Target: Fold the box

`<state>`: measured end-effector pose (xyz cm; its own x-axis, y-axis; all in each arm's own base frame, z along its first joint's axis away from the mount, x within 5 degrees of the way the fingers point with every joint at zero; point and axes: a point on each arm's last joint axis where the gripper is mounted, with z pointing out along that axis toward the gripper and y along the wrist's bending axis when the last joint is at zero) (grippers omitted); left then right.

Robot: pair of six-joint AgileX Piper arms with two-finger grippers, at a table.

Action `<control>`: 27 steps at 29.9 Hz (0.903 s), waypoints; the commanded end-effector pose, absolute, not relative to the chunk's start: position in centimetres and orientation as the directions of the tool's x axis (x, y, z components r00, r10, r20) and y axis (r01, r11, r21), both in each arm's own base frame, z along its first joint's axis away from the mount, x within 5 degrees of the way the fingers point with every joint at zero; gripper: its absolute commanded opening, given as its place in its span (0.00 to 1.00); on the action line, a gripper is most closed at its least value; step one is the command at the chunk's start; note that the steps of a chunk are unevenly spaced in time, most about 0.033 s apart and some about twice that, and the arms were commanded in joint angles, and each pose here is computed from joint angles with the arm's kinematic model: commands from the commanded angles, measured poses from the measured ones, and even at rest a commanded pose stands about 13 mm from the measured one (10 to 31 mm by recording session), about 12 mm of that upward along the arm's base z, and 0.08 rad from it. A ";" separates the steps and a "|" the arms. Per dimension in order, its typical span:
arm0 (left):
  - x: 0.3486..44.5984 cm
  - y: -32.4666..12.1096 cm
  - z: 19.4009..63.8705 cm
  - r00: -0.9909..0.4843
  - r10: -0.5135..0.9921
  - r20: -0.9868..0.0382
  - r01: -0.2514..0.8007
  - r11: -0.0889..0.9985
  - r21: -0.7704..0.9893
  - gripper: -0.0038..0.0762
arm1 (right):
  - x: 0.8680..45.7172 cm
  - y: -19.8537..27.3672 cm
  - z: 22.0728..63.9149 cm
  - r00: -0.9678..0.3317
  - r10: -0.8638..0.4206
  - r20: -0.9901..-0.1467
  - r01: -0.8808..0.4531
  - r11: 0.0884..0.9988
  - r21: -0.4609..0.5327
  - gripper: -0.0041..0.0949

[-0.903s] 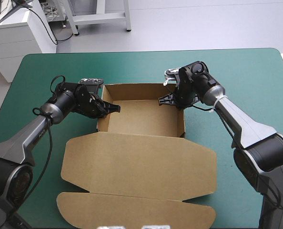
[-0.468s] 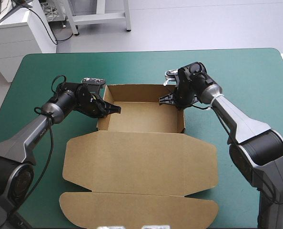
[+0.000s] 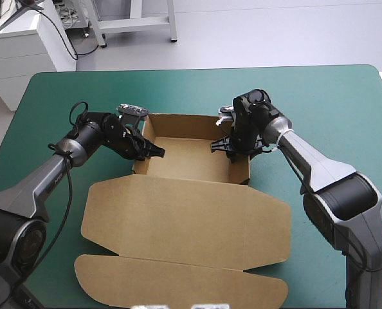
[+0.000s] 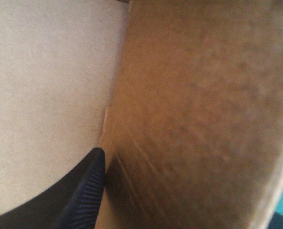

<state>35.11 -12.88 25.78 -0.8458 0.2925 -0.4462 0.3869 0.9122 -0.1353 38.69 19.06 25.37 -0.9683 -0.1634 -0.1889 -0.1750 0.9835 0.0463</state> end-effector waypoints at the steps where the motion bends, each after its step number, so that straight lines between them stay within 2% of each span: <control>1: 34.7 -14.2 27.4 -0.824 0.263 -0.502 0.414 0.885 -0.215 0.49 | 38.0 19.0 28.2 -0.958 -0.152 -0.245 -0.170 0.984 0.053 0.54; 4: 34.7 -14.2 27.4 -0.822 0.263 -0.506 0.415 0.885 -0.213 0.66 | 38.1 18.9 28.6 -0.952 -0.155 -0.262 -0.172 0.984 0.041 0.54; 6: 34.7 -14.2 27.4 -0.820 0.264 -0.508 0.415 0.885 -0.211 0.72 | 38.1 18.7 29.1 -0.947 -0.159 -0.280 -0.173 0.985 0.027 0.54; 13: 34.8 -14.1 28.0 -0.816 0.267 -0.513 0.420 0.883 -0.208 0.73 | 37.9 17.6 31.4 -0.915 -0.182 -0.360 -0.173 0.983 -0.058 0.54; 20: 35.1 -14.3 31.5 -0.774 0.267 -0.574 0.449 0.871 -0.200 0.73 | 37.3 16.3 34.0 -0.878 -0.202 -0.435 -0.159 0.978 -0.134 0.54; 27: 34.8 -14.0 37.2 -0.673 0.275 -0.686 0.486 0.864 -0.131 0.73 | 35.6 15.8 39.0 -0.809 -0.209 -0.549 -0.195 0.977 -0.085 0.54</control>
<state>35.86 -14.21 31.32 -0.7805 0.3122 -0.5416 0.4635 0.8703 -0.1664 37.78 16.82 33.15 -0.8841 -0.1982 -0.4232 -0.1708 0.9800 -0.1022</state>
